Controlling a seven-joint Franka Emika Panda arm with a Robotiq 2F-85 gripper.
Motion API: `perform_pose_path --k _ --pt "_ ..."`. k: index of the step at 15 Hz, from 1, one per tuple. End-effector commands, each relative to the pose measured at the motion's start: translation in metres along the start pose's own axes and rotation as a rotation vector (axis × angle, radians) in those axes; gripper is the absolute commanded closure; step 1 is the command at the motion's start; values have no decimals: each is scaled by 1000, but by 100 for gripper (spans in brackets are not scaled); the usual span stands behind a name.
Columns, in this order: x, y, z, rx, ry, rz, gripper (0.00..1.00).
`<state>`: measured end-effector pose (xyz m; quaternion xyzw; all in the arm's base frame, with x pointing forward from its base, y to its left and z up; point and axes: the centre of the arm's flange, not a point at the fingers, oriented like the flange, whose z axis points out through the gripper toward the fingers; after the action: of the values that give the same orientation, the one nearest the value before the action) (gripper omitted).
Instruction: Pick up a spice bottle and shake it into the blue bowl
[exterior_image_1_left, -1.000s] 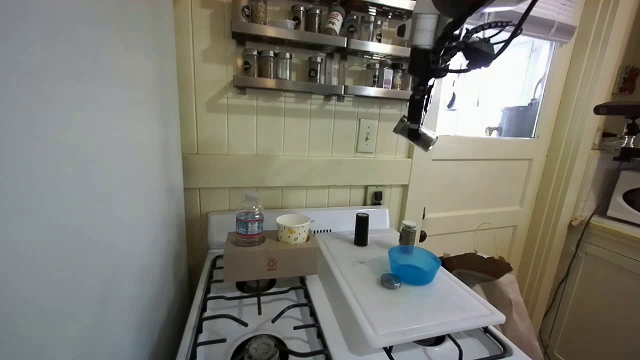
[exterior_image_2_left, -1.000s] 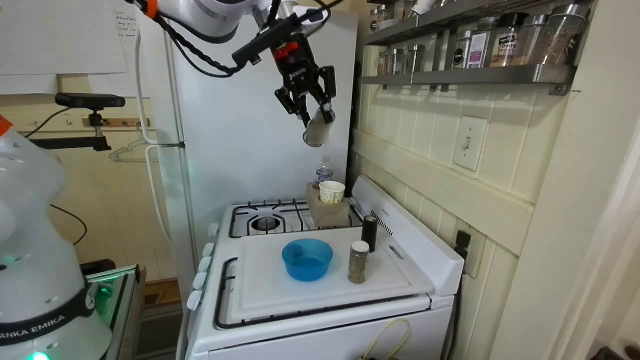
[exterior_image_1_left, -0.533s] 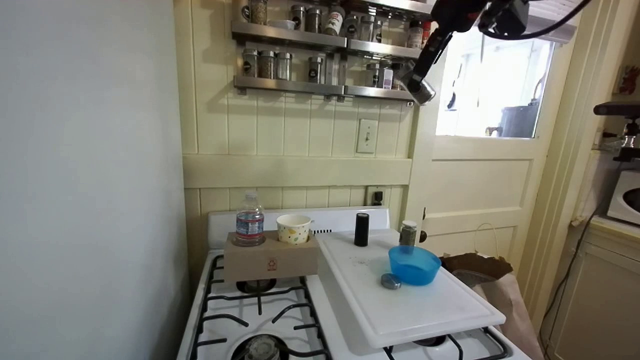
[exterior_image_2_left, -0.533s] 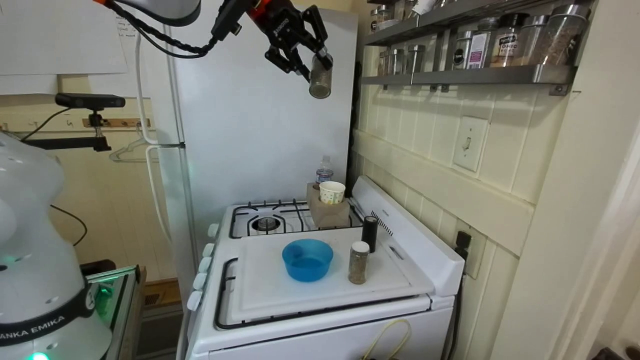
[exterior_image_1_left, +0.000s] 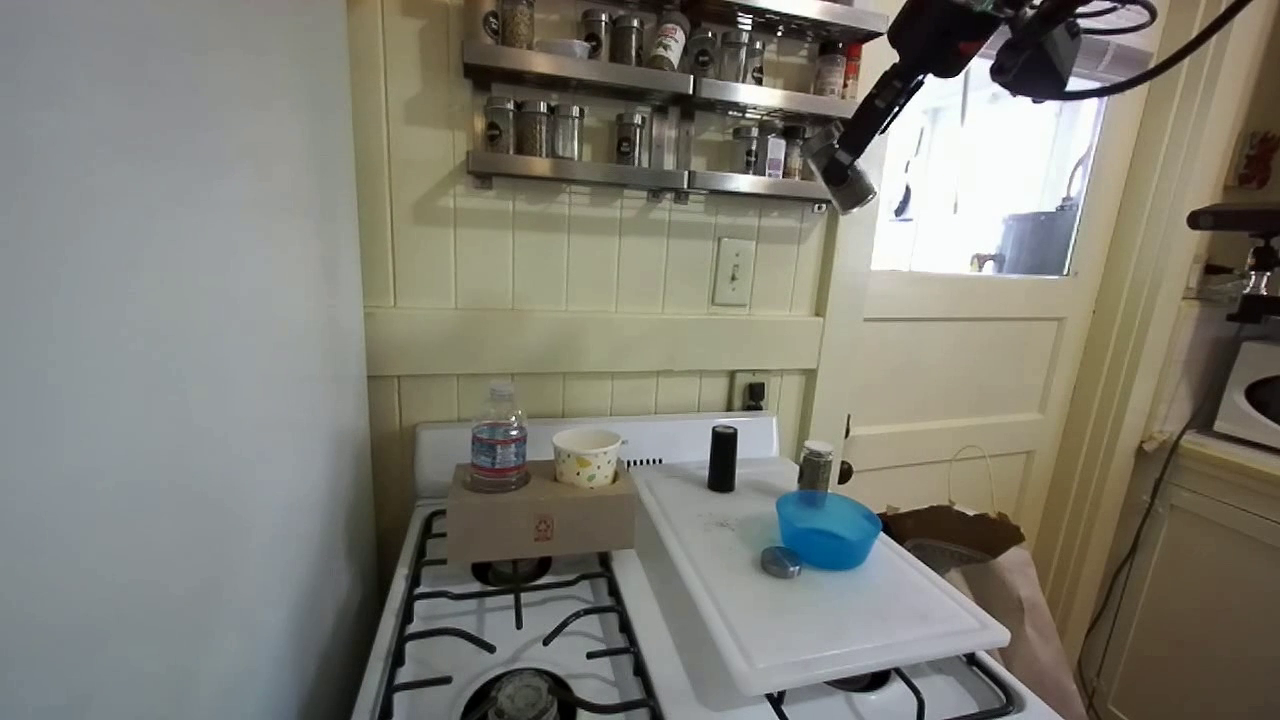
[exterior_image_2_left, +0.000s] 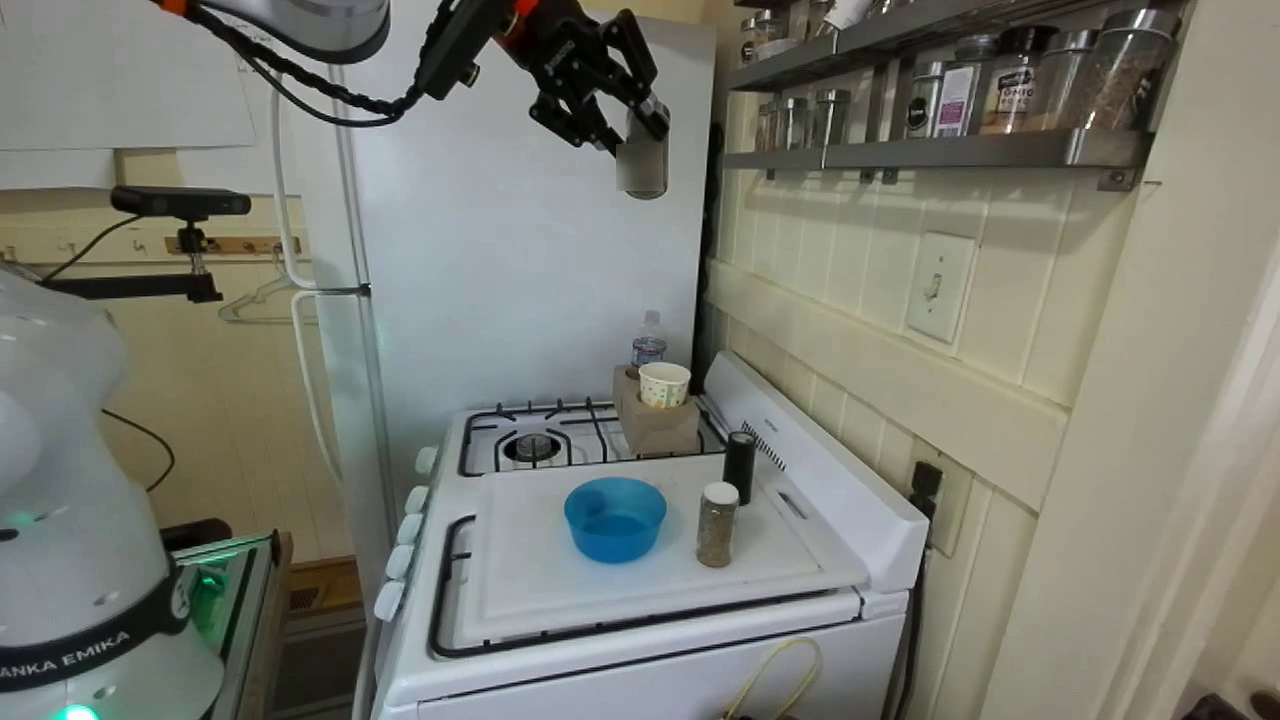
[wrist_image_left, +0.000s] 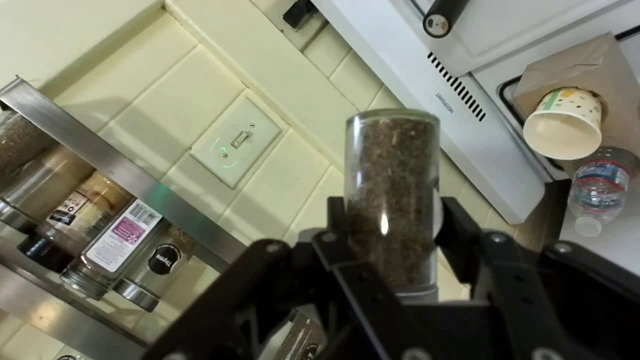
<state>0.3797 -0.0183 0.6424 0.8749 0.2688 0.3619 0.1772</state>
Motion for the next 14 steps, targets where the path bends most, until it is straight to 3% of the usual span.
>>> perform_pose_path --k 1,9,14 --pt "9 7 -2 64 118 111 77" --pt "-19 67 -26 83 420 400 77" --pt "-22 148 -13 143 547 626 77"
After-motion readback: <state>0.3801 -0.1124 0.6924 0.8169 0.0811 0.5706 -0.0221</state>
